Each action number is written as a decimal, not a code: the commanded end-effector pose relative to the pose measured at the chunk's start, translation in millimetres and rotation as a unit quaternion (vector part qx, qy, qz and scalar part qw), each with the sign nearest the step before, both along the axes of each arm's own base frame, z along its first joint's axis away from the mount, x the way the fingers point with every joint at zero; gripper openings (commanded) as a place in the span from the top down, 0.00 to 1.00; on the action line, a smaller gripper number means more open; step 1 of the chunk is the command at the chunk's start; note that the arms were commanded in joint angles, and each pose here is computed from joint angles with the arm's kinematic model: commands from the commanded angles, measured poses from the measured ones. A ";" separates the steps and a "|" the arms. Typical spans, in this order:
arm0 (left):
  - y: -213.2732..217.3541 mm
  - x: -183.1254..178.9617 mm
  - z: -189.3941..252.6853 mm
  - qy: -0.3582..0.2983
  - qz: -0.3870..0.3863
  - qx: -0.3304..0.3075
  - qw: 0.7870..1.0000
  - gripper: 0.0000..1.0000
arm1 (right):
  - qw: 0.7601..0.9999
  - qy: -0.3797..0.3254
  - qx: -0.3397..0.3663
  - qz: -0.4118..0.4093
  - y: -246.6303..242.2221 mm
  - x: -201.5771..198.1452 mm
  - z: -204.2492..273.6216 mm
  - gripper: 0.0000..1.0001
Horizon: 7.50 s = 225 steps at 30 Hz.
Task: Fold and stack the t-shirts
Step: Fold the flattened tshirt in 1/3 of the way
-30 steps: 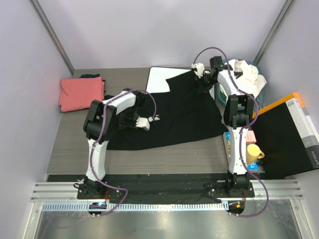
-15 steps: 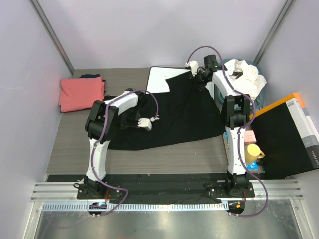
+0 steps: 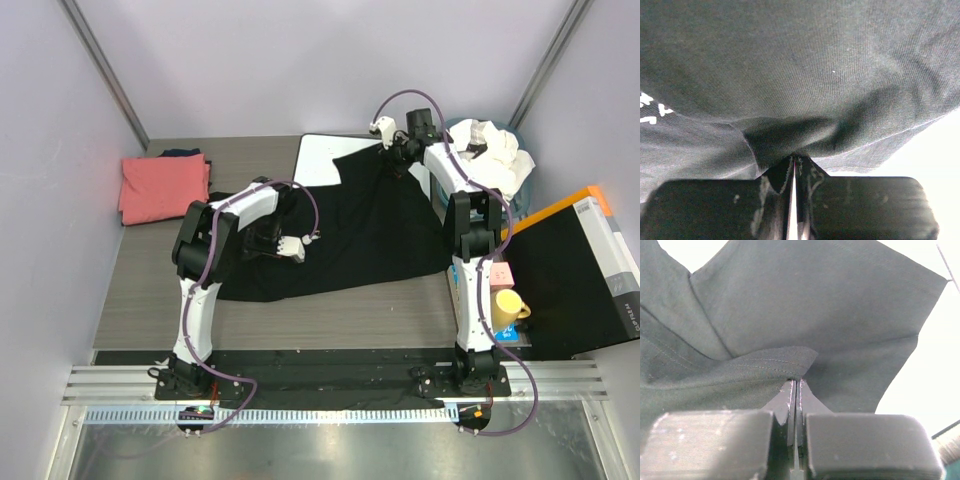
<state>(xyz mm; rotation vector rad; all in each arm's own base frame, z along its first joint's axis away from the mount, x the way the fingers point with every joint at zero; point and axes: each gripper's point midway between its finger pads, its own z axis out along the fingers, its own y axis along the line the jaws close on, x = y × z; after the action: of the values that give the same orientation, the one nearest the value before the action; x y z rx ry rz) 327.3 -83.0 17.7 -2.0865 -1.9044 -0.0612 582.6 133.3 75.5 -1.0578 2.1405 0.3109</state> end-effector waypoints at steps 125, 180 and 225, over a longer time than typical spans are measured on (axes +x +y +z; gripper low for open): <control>69.5 -41.7 6.2 0.030 0.089 0.060 0.994 1.00 | 0.990 -0.115 0.050 0.059 133.7 -21.1 97.6 0.45; 82.8 -85.6 -1.1 0.027 0.085 0.036 0.995 1.00 | 0.962 0.163 -0.142 0.168 -35.1 -197.0 -13.8 0.95; 49.6 -87.5 97.4 0.016 0.179 -0.003 0.984 0.82 | 0.963 0.123 -0.117 0.208 4.4 -169.0 19.1 0.58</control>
<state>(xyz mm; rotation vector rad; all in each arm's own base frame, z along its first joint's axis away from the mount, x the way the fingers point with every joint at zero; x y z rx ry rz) 229.0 -42.0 42.7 -1.7382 -2.1428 0.1133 381.9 125.7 39.4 -1.7780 2.3163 0.4732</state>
